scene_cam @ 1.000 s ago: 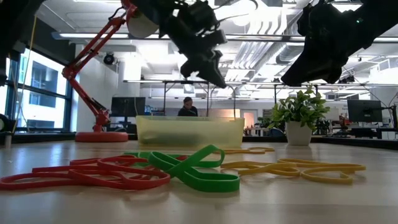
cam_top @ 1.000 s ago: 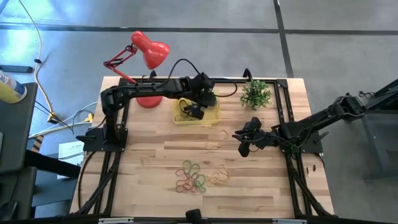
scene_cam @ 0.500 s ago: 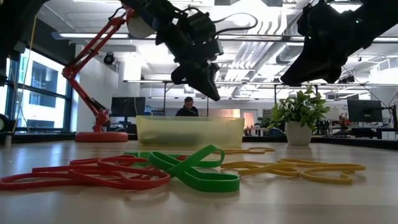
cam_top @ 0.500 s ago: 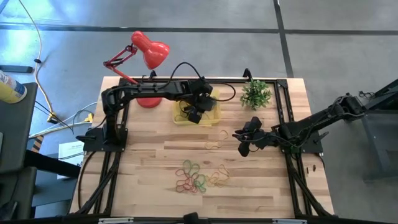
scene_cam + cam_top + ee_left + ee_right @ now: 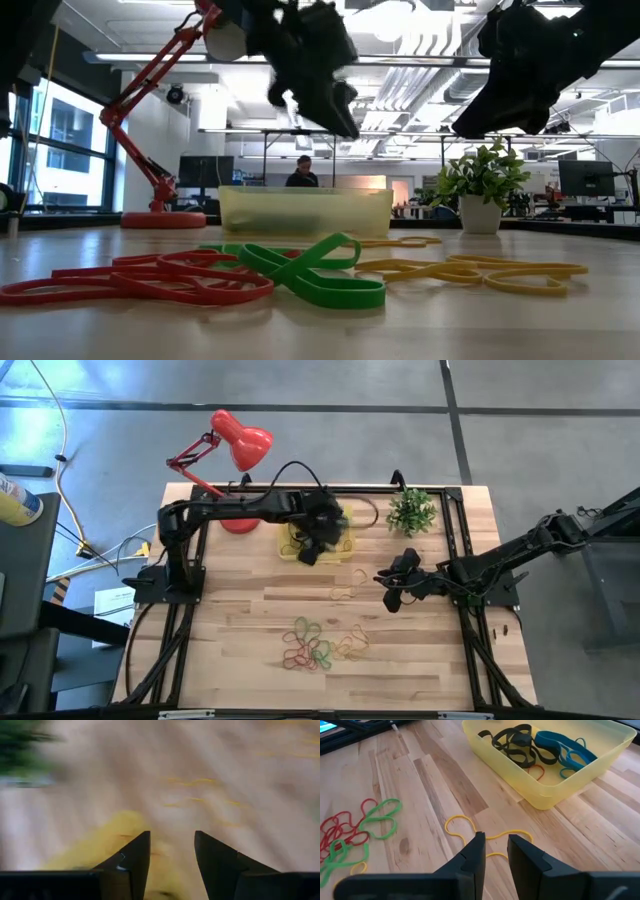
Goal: Pick and place rubber bands into bin
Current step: Put the red rubber band into the yellow container
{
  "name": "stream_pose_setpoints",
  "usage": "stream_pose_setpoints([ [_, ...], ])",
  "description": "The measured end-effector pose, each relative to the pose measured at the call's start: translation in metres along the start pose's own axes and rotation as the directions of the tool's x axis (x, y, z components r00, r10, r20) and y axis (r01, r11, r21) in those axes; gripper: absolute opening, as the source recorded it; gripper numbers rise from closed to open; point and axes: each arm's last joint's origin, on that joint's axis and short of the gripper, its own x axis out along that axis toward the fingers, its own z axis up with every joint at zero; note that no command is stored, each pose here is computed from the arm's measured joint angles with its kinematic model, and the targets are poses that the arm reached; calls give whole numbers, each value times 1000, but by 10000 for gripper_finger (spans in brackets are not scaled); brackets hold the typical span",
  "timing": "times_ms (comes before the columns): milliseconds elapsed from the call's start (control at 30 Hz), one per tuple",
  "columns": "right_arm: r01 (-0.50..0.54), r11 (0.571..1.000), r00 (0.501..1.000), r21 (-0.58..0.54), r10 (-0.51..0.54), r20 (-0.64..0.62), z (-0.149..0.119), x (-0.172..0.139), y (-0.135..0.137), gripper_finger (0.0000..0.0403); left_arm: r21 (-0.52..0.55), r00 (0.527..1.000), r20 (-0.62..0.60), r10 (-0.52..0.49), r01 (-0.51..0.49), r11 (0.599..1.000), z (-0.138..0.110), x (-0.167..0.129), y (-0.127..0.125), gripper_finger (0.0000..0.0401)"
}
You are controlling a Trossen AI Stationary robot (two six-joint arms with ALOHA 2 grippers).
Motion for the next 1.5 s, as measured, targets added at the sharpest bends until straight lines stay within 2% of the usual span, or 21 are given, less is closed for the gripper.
stream_pose_setpoints([
  [167,7,1000,1000,0,-7,5,0,0,0,73,87,984,-88,-152,159,983,19,-8,-47,125],
  [267,10,1000,1000,-3,-10,6,0,0,-1,73,127,970,-141,-198,217,968,31,-6,-71,113],
  [467,9,1000,1000,-9,-9,3,0,0,-1,73,182,959,-193,-209,245,952,48,7,-113,99],
  [700,-2,1000,1000,-30,1,-9,-1,0,-1,73,87,940,-225,-258,283,955,39,33,-157,96],
  [900,-51,995,998,-85,47,-47,-2,0,1,73,0,924,-255,-285,295,956,33,50,-202,95],
  [1033,-65,991,996,-117,58,-60,-3,0,1,73,-69,934,-248,-259,249,966,33,58,-231,96],
  [1167,-65,987,996,-148,55,-68,-3,0,0,73,-123,949,-273,-156,127,984,37,58,-250,95],
  [1300,-67,983,996,-172,56,-70,-3,0,0,73,-197,955,-286,-83,27,980,38,58,-257,95],
  [1500,-69,982,996,-173,57,-72,-3,0,0,73,-312,947,-313,-68,-35,950,35,64,-261,95],
])
